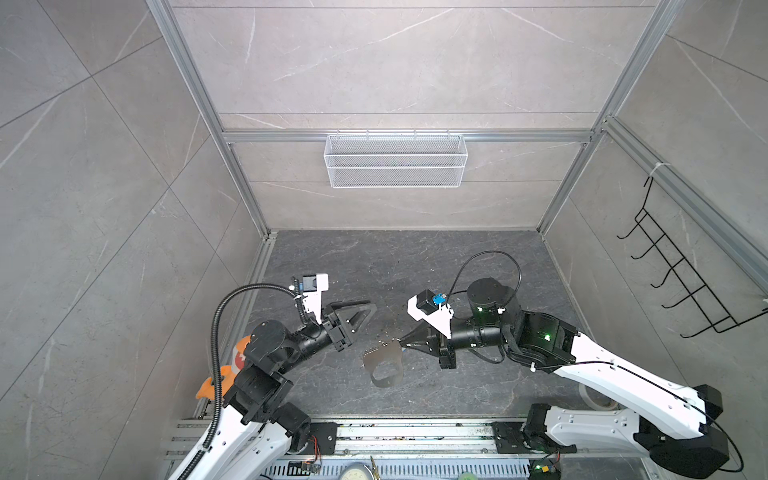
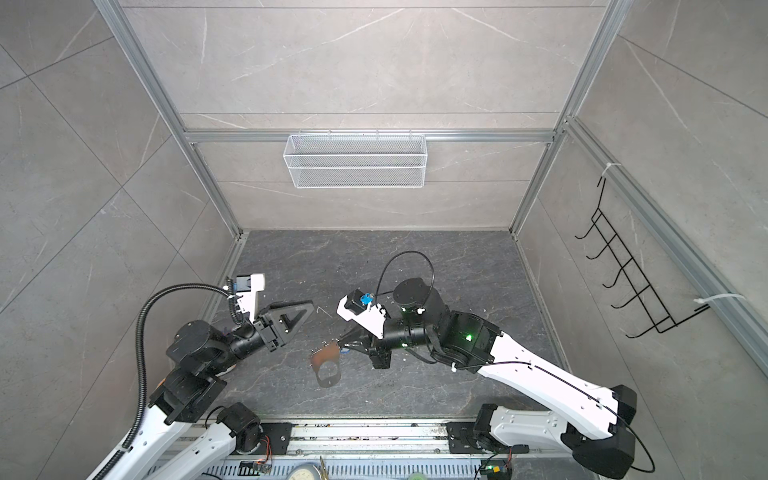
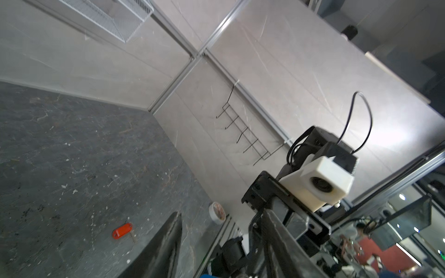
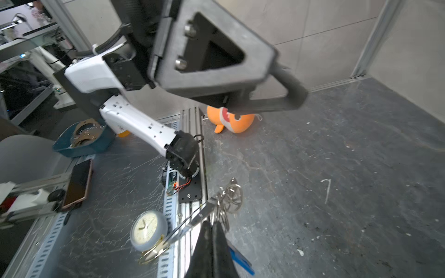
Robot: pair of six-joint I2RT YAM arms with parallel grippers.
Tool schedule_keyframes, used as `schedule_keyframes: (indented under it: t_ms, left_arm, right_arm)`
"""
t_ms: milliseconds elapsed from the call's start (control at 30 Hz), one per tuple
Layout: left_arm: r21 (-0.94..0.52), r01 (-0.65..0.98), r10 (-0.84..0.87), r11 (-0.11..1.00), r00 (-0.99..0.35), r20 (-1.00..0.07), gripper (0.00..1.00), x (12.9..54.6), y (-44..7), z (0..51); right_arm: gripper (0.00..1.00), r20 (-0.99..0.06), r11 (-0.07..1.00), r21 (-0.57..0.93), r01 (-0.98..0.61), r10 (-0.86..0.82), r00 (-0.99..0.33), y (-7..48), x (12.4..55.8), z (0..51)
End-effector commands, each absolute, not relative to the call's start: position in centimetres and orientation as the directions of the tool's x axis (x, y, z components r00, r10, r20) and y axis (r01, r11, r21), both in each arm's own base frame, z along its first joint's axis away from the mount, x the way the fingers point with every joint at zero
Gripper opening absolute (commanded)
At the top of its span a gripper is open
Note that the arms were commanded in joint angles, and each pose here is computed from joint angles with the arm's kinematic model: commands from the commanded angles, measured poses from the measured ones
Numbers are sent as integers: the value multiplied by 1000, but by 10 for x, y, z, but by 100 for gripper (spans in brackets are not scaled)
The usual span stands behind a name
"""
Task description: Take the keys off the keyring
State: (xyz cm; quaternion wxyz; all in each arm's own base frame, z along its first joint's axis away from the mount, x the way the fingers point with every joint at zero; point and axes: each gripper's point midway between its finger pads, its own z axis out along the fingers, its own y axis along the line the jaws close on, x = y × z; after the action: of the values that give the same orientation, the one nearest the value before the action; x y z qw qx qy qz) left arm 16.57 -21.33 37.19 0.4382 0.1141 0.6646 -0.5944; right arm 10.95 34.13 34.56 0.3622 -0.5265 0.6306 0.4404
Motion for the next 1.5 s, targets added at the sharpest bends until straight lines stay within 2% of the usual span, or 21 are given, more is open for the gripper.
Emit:
schedule_keyframes:
  t_ms: [0,33,67,100,200,233,300,333,367,400,433,500,533,567,633,800,1133,1233,1300,1400,1467]
  left_arm:
    - [-619,757,-266,209,-565,-781,53,146,-223,375]
    - [-617,756,-253,220,-567,-784,54,146,-223,372]
    - [-613,759,-239,221,-567,-788,55,145,-224,370]
    - [-617,755,-231,222,-574,-785,55,145,-225,368]
    - [-621,754,-219,215,-582,-783,57,144,-226,364]
    - [-620,755,-217,213,-582,-783,58,143,-226,364]
    - [-617,758,-212,210,-581,-786,58,142,-226,365]
    - [-618,755,-215,221,-580,-786,58,143,-225,365]
    - [-617,752,-216,231,-579,-786,58,144,-224,365]
    - [-613,752,-217,242,-574,-789,58,144,-223,365]
    - [-611,747,-219,262,-571,-791,58,146,-221,363]
    - [-608,744,-219,278,-567,-794,60,146,-219,362]
    - [-606,744,-221,281,-565,-795,60,145,-218,362]
    - [-607,741,-226,286,-564,-795,61,146,-217,362]
    - [-605,747,-230,277,-559,-796,62,144,-217,363]
    - [-600,758,-203,258,-564,-800,54,140,-220,358]
    - [-575,804,-127,155,-561,-818,49,129,-233,355]
    - [-561,820,-103,110,-552,-827,41,122,-237,356]
    - [-555,829,-88,69,-549,-831,43,116,-240,357]
    - [-535,845,-74,-1,-533,-843,53,104,-244,361]
    - [-522,852,-60,-22,-523,-850,55,98,-246,361]
  right_arm:
    - [0,-948,20,140,-990,-286,-139,333,99,365]
    - [0,-922,228,100,-968,-344,-177,327,134,353]
    - [0,-895,306,50,-951,-409,-179,321,149,343]
    - [0,-884,257,61,-965,-434,-171,323,141,341]
    - [0,-960,-116,154,-981,-253,-121,330,75,377]
    - [0,-960,-17,142,-990,-246,-133,329,90,375]
    - [0,-916,350,60,-935,-352,-191,318,154,351]
    - [0,-886,443,9,-896,-412,-212,312,174,339]
    - [0,-868,479,-2,-878,-437,-237,312,182,331]
    - [0,-856,472,17,-882,-448,-256,316,181,326]
    - [0,-860,393,82,-916,-436,-264,325,165,328]
    - [0,-930,165,185,-969,-290,-227,342,126,353]
    - [0,-939,165,205,-965,-244,-242,343,127,354]
    - [0,-928,242,184,-953,-278,-249,339,139,344]
    - [0,-919,283,136,-949,-322,-227,338,148,337]
    - [0,-940,232,129,-964,-282,-194,338,140,341]
    - [0,-960,58,95,-994,-257,-107,333,110,352]
    - [0,-964,32,113,-993,-240,-117,329,109,356]
    - [0,-966,18,123,-992,-225,-124,328,108,360]
    - [0,-966,18,135,-991,-221,-135,327,111,361]
    - [0,-966,24,141,-990,-217,-143,328,113,361]
